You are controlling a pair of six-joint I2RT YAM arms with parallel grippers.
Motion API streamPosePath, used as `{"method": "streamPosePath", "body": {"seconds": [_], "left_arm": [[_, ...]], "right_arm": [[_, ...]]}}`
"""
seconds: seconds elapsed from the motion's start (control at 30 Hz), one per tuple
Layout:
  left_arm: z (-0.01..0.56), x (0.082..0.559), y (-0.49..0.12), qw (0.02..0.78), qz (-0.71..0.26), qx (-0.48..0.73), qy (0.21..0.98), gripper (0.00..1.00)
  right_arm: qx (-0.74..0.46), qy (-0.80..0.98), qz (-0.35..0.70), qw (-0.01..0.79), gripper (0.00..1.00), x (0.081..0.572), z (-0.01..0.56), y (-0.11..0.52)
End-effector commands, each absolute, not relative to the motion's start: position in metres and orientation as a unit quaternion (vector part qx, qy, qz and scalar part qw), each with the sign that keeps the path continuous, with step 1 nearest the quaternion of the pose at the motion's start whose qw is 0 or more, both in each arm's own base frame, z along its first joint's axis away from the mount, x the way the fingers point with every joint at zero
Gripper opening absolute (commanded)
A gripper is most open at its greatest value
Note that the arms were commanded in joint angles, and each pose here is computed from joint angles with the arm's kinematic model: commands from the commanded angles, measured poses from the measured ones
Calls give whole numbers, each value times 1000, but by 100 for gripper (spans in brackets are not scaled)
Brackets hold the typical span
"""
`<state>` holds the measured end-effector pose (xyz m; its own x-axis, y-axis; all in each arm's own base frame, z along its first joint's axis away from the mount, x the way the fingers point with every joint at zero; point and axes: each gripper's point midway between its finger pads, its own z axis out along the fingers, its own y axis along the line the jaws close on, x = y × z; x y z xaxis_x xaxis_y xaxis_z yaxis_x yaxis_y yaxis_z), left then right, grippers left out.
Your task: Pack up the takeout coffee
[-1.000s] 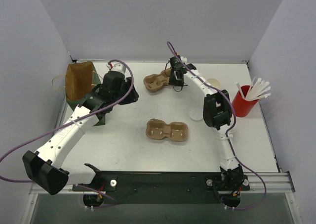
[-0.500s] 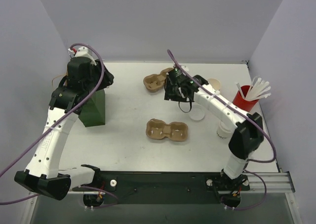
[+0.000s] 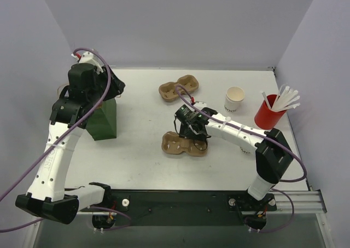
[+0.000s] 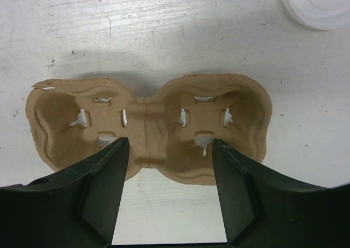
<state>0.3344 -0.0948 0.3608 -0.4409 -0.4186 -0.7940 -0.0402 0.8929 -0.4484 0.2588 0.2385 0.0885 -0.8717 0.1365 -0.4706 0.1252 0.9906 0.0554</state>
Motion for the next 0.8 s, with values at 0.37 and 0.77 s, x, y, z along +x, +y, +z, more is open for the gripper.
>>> {"method": "streamPosePath", "body": {"seconds": [0.37,0.77], "left_arm": [[393,323,-91,545,-205,-128,803,52],[399,330,-84,554,-194,-138,798,52]], "right_arm": [[48,968,2,248,58,249,68,266],[14,972,-5,234,57,252,49,275]]}}
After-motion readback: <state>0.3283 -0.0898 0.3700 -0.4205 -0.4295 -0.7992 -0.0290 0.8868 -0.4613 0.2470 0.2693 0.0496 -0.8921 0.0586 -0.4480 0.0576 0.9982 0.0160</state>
